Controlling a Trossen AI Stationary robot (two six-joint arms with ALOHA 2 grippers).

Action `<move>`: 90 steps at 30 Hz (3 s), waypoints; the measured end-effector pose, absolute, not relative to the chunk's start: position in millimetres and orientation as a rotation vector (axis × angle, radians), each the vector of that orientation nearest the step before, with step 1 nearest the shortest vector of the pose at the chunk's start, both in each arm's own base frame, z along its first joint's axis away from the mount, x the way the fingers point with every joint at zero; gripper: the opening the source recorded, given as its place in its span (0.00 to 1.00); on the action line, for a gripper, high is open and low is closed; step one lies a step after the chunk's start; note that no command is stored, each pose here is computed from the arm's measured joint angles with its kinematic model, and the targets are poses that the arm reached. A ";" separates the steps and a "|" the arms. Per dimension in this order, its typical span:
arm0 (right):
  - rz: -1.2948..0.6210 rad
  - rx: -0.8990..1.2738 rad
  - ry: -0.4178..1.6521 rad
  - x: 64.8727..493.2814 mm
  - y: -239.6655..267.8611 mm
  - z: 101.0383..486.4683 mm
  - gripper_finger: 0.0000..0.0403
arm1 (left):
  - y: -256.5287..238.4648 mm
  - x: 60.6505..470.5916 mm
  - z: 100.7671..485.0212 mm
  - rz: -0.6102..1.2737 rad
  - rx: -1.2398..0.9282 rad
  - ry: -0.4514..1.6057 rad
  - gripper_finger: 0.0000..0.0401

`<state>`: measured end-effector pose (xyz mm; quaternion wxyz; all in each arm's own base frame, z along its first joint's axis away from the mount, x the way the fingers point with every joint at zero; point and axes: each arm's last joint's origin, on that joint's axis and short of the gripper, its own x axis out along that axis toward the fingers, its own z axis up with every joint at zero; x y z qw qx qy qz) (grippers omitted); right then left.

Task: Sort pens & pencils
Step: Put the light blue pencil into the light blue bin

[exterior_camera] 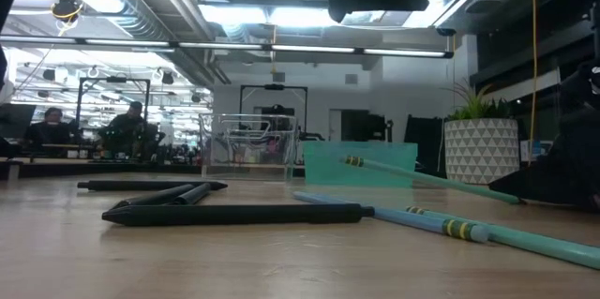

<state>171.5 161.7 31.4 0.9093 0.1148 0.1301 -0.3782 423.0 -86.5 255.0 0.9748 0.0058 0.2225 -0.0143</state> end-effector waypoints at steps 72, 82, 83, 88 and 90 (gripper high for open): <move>-0.777 0.229 0.262 171.4 161.6 31.5 0.00 | -70.2 431.8 140.8 0.044 -0.327 0.958 0.04; -0.754 0.198 0.260 171.7 172.2 47.1 0.07 | -71.2 431.9 141.1 0.048 -0.333 0.954 0.04; -0.754 0.189 0.260 172.4 173.7 54.2 0.08 | -71.1 431.7 141.0 0.050 -0.334 0.955 0.04; -0.767 0.078 0.260 175.0 176.6 99.9 0.13 | -70.0 431.4 141.3 0.070 -0.328 0.955 0.04; -0.764 0.029 0.250 176.2 177.9 126.1 0.15 | -70.1 431.3 141.5 0.076 -0.338 0.955 0.04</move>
